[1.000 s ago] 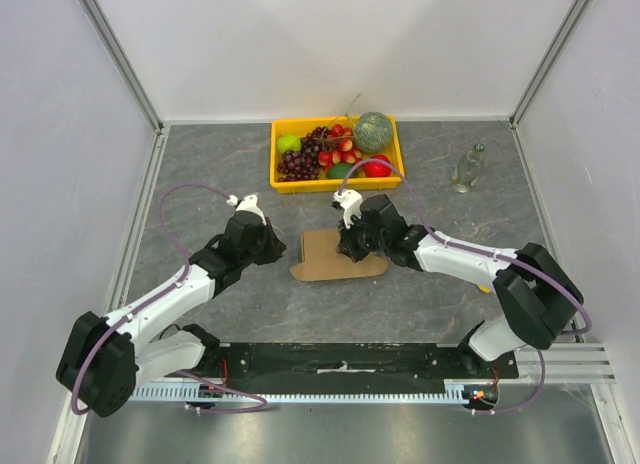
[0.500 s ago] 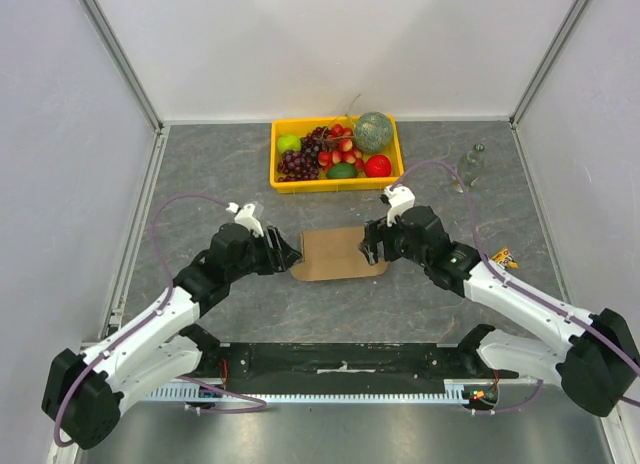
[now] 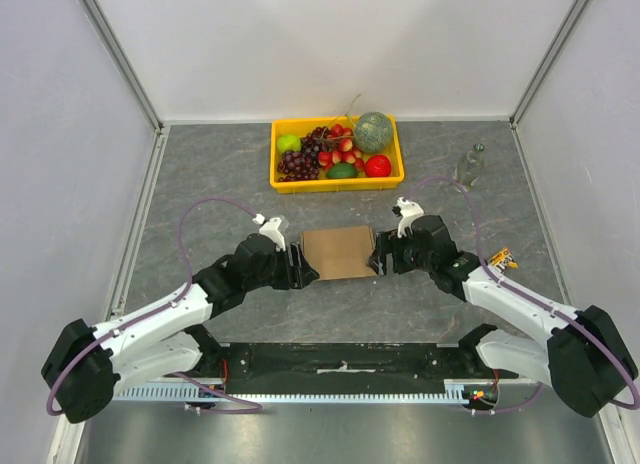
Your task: Fold the paper box
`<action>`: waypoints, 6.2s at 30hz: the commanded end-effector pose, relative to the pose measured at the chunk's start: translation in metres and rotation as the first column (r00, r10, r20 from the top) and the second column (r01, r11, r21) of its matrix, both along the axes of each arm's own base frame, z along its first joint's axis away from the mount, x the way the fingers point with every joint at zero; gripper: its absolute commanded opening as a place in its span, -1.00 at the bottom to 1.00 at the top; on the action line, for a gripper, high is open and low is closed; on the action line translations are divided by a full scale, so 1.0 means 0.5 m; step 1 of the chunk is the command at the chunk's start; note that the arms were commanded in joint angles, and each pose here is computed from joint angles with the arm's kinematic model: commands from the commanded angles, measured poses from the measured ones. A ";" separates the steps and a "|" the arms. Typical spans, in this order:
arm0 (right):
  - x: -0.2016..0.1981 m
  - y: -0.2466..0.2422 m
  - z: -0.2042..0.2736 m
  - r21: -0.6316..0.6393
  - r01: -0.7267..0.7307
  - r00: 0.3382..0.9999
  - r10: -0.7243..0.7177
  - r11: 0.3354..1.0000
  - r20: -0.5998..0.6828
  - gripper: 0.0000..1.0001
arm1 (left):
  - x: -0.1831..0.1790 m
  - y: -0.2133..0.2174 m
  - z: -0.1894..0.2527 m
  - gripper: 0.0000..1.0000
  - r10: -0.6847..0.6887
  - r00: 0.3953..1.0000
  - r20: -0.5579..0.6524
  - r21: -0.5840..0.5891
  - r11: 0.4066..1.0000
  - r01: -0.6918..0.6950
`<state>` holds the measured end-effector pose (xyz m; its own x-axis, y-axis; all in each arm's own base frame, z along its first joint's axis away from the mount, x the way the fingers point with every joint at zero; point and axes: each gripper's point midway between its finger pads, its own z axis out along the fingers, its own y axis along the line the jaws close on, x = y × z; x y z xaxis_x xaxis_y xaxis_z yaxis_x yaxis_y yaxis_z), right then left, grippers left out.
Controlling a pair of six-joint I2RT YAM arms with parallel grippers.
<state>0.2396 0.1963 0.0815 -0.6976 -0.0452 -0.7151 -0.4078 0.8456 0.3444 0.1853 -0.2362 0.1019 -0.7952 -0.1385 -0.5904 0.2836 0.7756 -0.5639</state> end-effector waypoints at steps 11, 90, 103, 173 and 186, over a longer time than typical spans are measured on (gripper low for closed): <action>-0.016 0.049 -0.005 0.124 -0.089 0.995 0.094 0.988 -0.036 0.70 | 0.039 0.010 0.003 0.33 0.076 0.995 0.057 0.046 0.996 -0.079; -0.032 0.061 -0.038 0.143 -0.113 0.985 0.130 0.983 -0.116 0.30 | 0.047 -0.039 -0.036 0.13 0.000 0.999 0.034 0.015 1.000 0.000; -0.028 0.066 -0.044 0.142 -0.122 0.981 0.141 0.982 -0.134 0.10 | 0.046 -0.037 -0.042 0.13 0.004 1.000 0.030 0.021 1.000 -0.005; -0.039 0.060 -0.022 0.140 -0.196 0.969 0.214 0.971 -0.123 -0.13 | 0.057 -0.025 -0.062 0.03 0.005 1.000 0.025 0.057 0.998 -0.006; -0.013 0.056 -0.037 0.135 -0.168 0.982 0.178 0.977 -0.069 -0.17 | 0.074 -0.019 -0.080 0.02 0.003 0.999 0.045 0.084 0.996 -0.006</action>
